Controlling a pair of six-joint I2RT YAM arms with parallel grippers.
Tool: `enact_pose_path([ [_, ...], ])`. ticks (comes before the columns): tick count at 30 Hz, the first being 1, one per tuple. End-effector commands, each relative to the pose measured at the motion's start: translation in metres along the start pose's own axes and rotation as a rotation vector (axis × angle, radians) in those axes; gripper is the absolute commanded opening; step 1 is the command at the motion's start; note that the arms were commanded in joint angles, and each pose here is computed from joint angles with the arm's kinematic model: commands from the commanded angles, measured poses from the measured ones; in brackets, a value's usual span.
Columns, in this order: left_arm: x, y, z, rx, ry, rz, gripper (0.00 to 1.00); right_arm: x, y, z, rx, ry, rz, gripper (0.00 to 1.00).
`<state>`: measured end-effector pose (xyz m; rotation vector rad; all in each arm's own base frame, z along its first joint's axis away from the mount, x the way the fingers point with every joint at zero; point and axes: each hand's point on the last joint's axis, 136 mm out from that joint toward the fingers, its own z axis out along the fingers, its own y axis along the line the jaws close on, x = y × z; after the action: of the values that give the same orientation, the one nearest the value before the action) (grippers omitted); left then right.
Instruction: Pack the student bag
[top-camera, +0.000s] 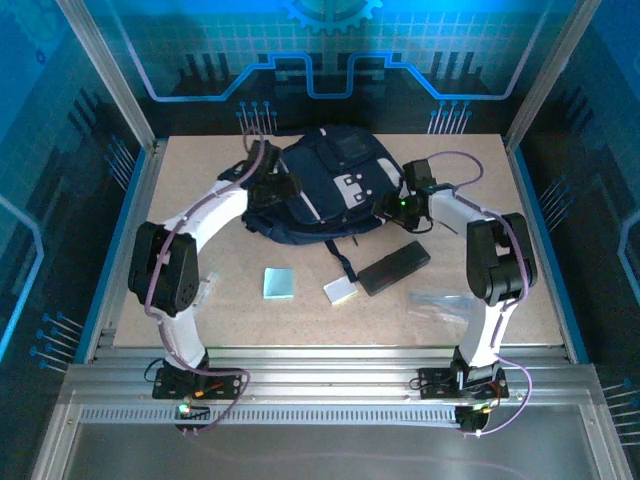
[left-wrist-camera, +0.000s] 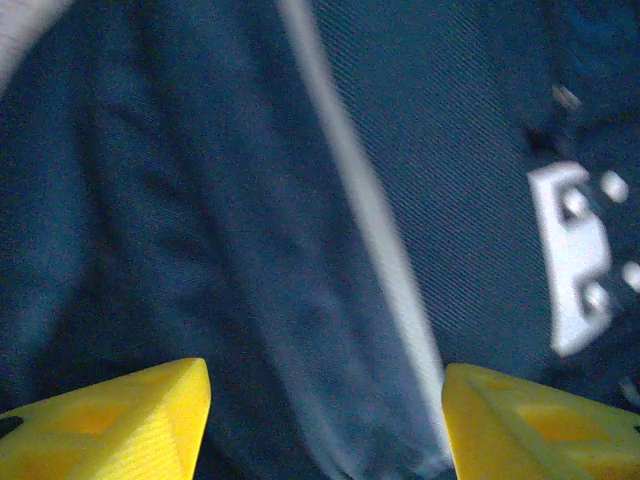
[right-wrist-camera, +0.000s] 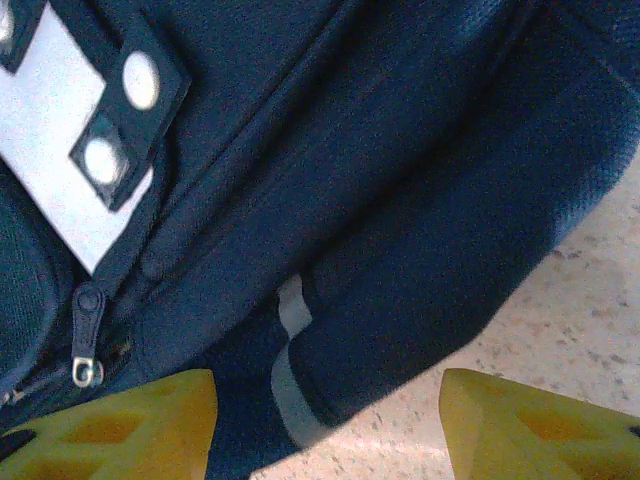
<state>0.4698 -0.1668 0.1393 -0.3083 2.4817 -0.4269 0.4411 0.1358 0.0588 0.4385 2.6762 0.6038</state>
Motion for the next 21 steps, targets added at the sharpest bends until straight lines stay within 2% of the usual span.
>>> enact_pose_path([
  [1,0.028,-0.045,-0.003,0.098,0.062,0.025,0.62,-0.016,0.000,0.020,-0.053,-0.022,0.102,0.58],
  [2,0.033,-0.056,0.000,0.113,0.072,0.032,0.62,-0.017,0.003,0.026,-0.074,-0.010,0.117,0.53],
  [6,0.055,-0.090,0.022,0.133,0.117,0.090,0.61,-0.010,0.017,0.047,-0.167,0.038,0.156,0.15],
  [8,0.063,-0.099,0.032,0.112,0.132,0.136,0.60,-0.001,0.018,0.050,-0.174,0.050,0.162,0.02],
  [13,0.079,-0.096,0.062,-0.006,0.182,0.254,0.56,0.021,0.019,0.055,-0.178,0.064,0.169,0.00],
  [21,0.091,-0.075,0.090,-0.111,0.224,0.301,0.53,0.025,0.020,0.054,-0.189,0.061,0.174,0.00],
])
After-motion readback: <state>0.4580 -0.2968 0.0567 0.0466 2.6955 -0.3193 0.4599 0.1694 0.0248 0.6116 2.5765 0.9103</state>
